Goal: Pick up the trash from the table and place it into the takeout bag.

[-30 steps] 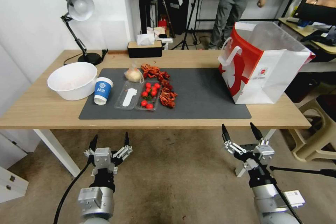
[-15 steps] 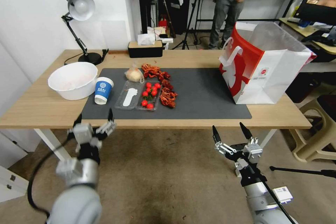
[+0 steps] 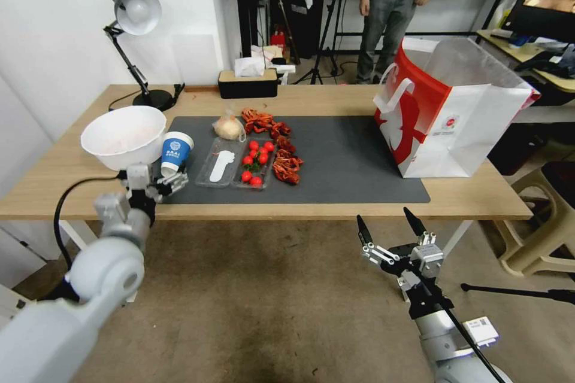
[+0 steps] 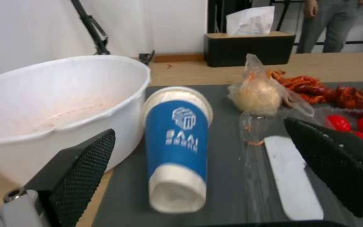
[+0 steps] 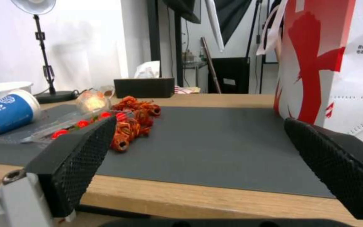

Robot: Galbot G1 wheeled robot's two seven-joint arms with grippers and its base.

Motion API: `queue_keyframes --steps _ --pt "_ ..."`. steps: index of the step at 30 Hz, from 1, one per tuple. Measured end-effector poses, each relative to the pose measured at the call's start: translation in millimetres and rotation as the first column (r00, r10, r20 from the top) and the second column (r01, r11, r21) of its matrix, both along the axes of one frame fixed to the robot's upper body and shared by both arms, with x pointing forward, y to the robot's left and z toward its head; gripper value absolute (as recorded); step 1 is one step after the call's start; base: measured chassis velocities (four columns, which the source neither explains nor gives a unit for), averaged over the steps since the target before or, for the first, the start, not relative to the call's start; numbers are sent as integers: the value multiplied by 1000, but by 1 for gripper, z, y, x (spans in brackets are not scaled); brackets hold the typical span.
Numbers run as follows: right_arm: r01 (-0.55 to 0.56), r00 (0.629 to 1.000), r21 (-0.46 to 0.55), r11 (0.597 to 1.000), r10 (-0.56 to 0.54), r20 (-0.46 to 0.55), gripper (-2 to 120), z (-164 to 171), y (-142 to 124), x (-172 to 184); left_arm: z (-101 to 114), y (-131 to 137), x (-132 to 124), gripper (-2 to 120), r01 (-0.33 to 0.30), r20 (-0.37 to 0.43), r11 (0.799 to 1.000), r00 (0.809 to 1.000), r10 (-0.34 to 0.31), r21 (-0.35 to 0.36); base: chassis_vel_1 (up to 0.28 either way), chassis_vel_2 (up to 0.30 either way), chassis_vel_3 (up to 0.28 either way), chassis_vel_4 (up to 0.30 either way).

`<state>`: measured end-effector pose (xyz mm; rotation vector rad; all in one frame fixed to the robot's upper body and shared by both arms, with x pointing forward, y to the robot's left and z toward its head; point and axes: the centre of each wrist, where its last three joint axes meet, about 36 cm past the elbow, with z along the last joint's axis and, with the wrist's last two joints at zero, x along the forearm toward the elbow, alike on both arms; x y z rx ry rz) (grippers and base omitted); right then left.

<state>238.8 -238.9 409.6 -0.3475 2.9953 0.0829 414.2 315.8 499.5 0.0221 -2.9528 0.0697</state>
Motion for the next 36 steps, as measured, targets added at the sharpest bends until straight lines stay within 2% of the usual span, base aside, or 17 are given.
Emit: queue_keyframes --steps 2,7,12,17,19,21,31,34,36 --pt "5 1000 -4 1000 -5 0 100 0 -1 0 11 4 15 100 13 -32 1000 999 -14 -11 0 0 0 0" --pt "13 1000 -18 1000 -13 -1 100 0 -6 2 16 10 34 100 33 -93 999 995 -33 6 0 0 0 0" --pt "22 1000 -32 999 -22 -1 100 1 -11 4 10 7 42 100 31 -147 999 989 -30 8 0 0 0 0" --pt "24 1000 -34 999 -24 0 100 2 -12 6 7 6 46 100 24 -161 1000 987 -22 9 0 0 0 0" --pt "27 1000 -37 999 -27 0 100 2 -13 8 4 5 53 100 6 -183 1000 983 -5 5 0 0 0 0" --pt "30 1000 -39 999 -30 -3 100 0 -14 9 2 5 63 100 -24 -220 1000 975 24 5 0 0 0 0" --pt "35 999 -42 998 -36 -5 100 -1 -15 10 8 5 78 100 -55 -304 998 951 56 12 0 0 0 0" --pt "38 999 -44 998 -38 -4 100 -1 -16 10 6 6 83 97 -65 -367 997 929 49 -29 0 0 0 0" --pt "38 999 -44 998 -38 -3 100 -1 -16 10 6 7 84 93 -65 -375 997 926 46 -39 0 0 0 0"
